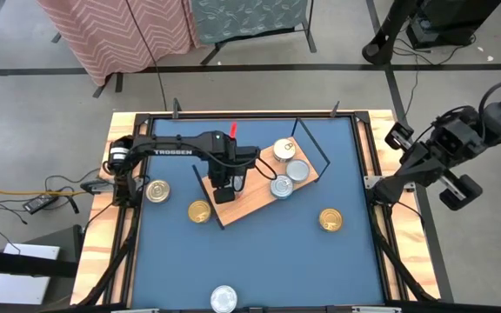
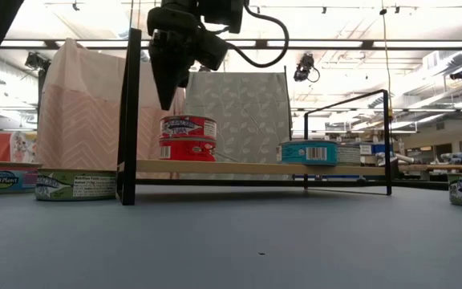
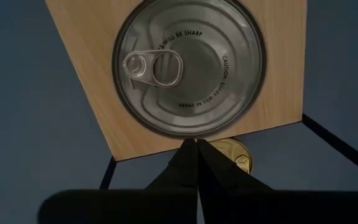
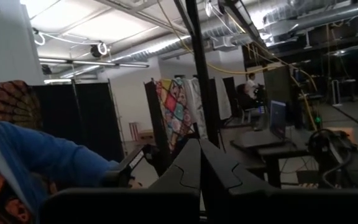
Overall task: Stack canned seafood by type on shelf
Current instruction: Stack the red tuna can on top of the red tuna can on the shelf
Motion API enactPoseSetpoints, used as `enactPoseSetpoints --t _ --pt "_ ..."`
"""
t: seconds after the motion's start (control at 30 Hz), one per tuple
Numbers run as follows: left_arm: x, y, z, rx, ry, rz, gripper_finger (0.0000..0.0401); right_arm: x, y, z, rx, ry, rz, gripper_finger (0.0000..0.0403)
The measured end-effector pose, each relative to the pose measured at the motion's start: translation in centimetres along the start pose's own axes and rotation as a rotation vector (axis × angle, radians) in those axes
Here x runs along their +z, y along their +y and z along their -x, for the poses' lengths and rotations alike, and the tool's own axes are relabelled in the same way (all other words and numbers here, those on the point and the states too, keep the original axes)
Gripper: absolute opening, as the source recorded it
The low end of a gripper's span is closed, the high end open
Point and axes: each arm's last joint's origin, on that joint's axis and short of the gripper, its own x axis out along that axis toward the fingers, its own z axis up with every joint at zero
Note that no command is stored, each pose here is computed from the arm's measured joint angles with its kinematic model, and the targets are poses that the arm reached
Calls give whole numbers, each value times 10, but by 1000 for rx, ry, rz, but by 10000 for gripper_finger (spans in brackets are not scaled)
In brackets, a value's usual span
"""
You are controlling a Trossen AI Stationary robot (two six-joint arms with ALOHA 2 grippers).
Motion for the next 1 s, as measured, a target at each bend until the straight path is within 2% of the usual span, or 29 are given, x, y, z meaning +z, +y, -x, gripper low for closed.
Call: enactPoseSetpoints --t 0.3,0.4,0.47,0.63,0.77,0.87,1.0 --pt "-1 5 0 -29 17 21 0 3 7 2 65 -23 11 7" --pt "0 6 0 -81 22 20 0 3 9 3 70 -29 18 7" --pt "0 7 -5 -106 22 13 0 4 10 3 81 -31 26 7" --pt "-4 9 -19 -90 73 3 0 5 13 4 106 -47 28 7" --pt "-10 9 -28 -111 134 -15 0 6 14 5 85 -55 30 7" --pt "-10 10 -33 -107 135 -19 0 6 15 6 71 -55 38 7" --pt "-3 9 -35 -120 60 -25 0 7 15 7 59 -55 40 7"
